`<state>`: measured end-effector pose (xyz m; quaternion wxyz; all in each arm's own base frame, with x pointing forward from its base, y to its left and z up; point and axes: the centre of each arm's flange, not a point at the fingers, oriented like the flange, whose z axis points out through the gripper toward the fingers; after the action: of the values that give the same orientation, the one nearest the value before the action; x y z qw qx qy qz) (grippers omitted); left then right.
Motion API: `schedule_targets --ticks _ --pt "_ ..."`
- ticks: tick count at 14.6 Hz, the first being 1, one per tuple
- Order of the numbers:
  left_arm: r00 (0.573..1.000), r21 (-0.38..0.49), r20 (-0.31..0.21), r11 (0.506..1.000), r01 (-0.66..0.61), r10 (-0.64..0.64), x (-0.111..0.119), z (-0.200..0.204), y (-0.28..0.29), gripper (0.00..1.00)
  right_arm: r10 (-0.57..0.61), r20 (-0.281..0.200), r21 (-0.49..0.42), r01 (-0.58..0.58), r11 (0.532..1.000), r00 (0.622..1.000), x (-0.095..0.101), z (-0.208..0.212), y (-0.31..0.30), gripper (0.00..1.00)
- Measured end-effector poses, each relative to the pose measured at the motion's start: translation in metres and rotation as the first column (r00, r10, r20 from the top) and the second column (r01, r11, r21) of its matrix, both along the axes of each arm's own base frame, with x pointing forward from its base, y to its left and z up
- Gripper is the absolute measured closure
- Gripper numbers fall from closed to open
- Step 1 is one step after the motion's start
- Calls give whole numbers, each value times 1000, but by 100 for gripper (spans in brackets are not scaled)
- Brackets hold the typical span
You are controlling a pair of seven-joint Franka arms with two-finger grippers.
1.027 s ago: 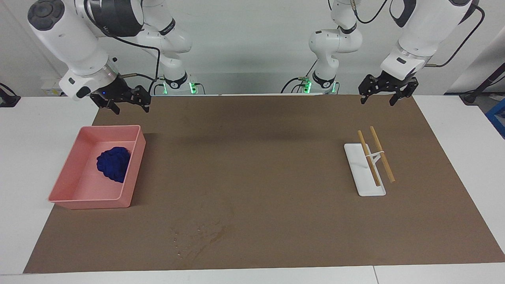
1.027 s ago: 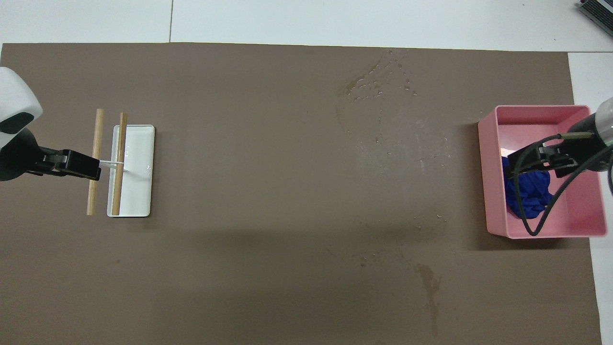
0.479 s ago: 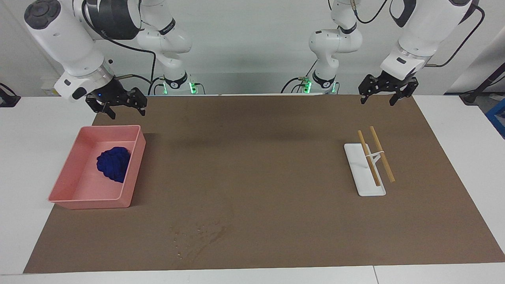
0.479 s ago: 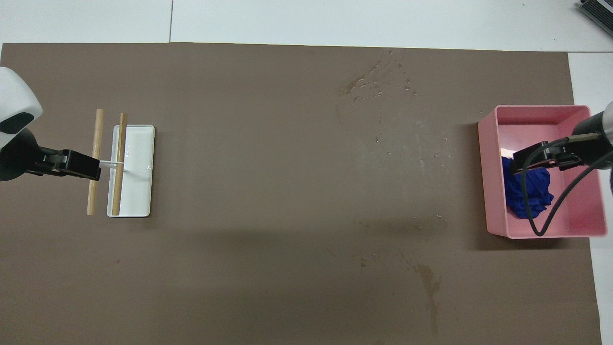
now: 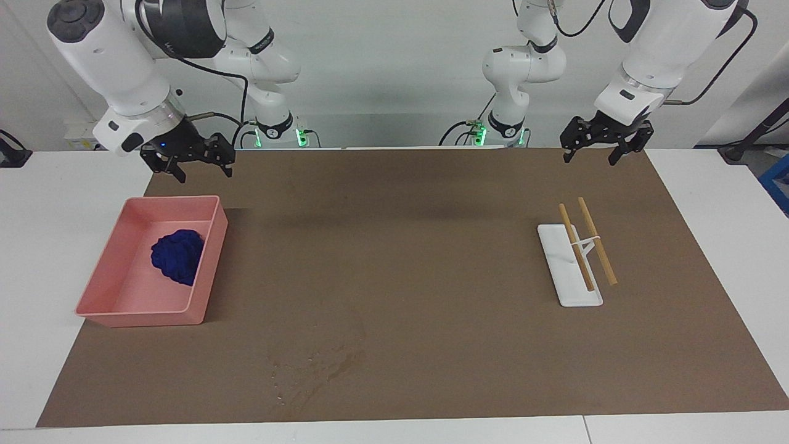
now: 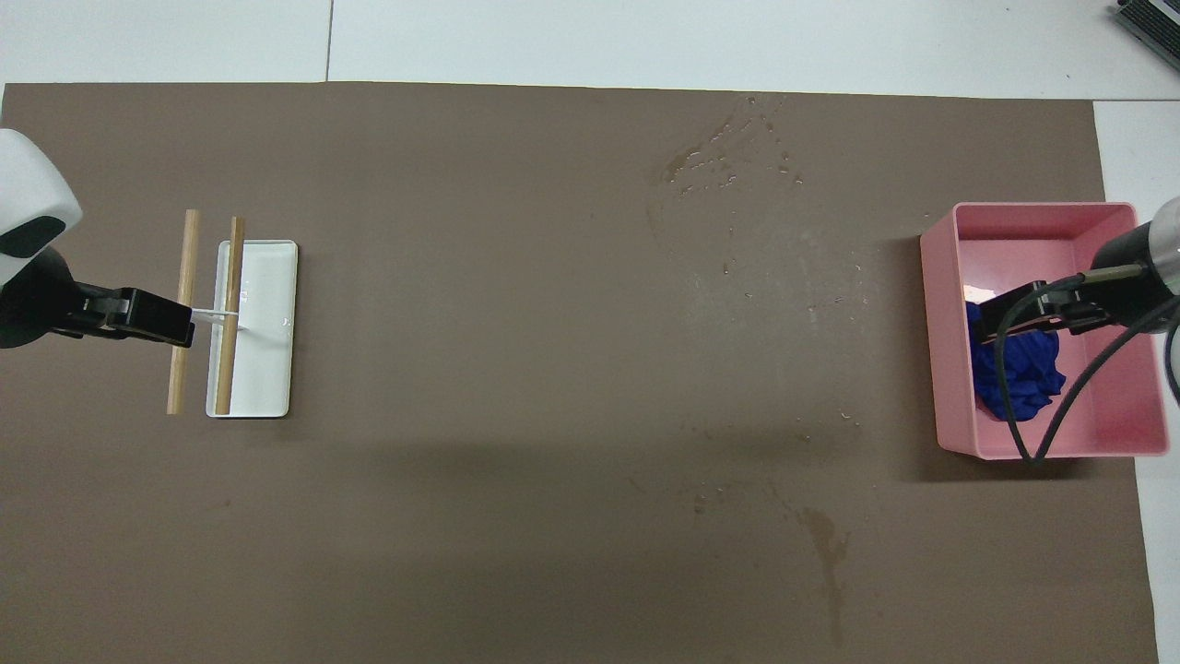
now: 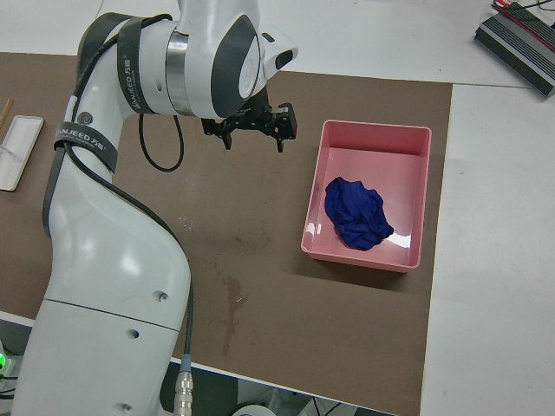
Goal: Wipe water with towel using both arms
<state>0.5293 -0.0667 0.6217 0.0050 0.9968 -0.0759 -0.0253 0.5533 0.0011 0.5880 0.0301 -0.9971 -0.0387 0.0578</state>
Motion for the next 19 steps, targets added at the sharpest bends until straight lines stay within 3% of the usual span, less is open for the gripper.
schedule_targets --ticks 14,19 --pt "1000 0 0 1000 0 0 0 0 0 0 19 8 2 -19 1000 1000 -1 3 -1 0" --pt "1000 0 0 1000 0 0 0 0 0 0 47 84 -58 -42 997 995 8 8 -11 0"
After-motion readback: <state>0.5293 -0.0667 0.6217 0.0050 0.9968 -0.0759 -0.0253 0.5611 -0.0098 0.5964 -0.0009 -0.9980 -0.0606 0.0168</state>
